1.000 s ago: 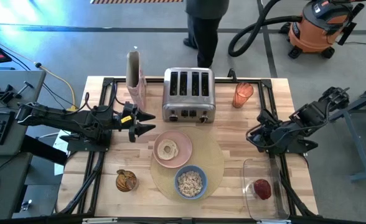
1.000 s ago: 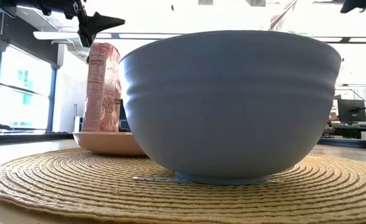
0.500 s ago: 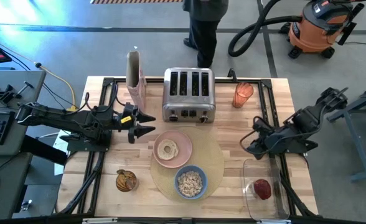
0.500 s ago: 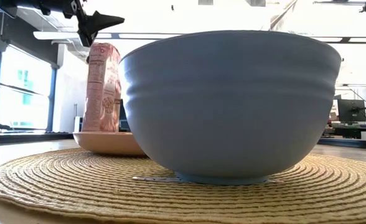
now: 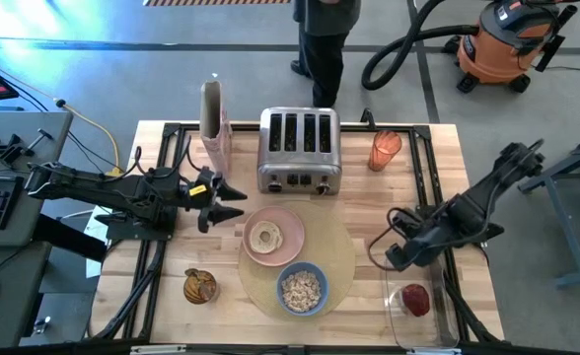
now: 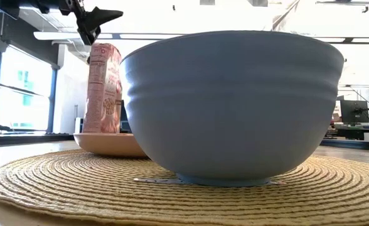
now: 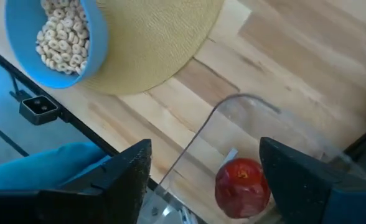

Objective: Arrange a breakfast setting

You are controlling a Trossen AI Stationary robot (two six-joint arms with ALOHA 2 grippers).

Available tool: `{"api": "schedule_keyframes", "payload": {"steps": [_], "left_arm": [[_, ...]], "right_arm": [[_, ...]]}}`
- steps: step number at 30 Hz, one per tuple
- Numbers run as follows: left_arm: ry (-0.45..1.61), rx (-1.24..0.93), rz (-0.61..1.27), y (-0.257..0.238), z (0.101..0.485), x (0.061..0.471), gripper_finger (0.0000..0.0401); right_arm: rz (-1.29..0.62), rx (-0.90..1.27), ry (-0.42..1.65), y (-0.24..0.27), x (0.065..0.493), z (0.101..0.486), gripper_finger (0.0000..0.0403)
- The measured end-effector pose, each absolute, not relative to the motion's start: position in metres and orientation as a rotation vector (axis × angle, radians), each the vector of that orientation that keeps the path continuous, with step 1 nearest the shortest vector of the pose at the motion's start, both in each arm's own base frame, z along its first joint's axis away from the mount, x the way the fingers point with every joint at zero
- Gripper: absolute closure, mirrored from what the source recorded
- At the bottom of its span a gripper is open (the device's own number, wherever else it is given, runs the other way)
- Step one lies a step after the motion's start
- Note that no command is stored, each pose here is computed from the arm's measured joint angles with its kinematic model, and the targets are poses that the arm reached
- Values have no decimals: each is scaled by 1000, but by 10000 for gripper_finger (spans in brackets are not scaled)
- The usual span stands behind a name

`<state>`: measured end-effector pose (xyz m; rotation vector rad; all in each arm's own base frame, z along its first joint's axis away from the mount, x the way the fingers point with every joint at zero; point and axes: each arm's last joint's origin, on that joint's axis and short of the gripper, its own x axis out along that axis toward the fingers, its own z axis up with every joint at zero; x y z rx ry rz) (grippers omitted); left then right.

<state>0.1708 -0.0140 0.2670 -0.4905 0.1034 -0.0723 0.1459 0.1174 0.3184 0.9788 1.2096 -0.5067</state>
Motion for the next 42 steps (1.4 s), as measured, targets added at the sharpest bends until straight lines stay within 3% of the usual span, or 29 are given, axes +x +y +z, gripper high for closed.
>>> {"api": "schedule_keyframes", "payload": {"steps": [14,20,28,42], "left_arm": [[114,-464,-100,-15,267,171,135],[142,-458,-93,-15,264,170,135],[153,-456,-90,-15,263,170,135],[153,-456,-90,-15,263,170,135]], "right_arm": [[-574,1041,1323,146,126,312,123],[-617,1068,1375,161,118,307,103],[-695,1028,1481,189,112,289,95],[-796,971,1485,227,126,250,96]]}}
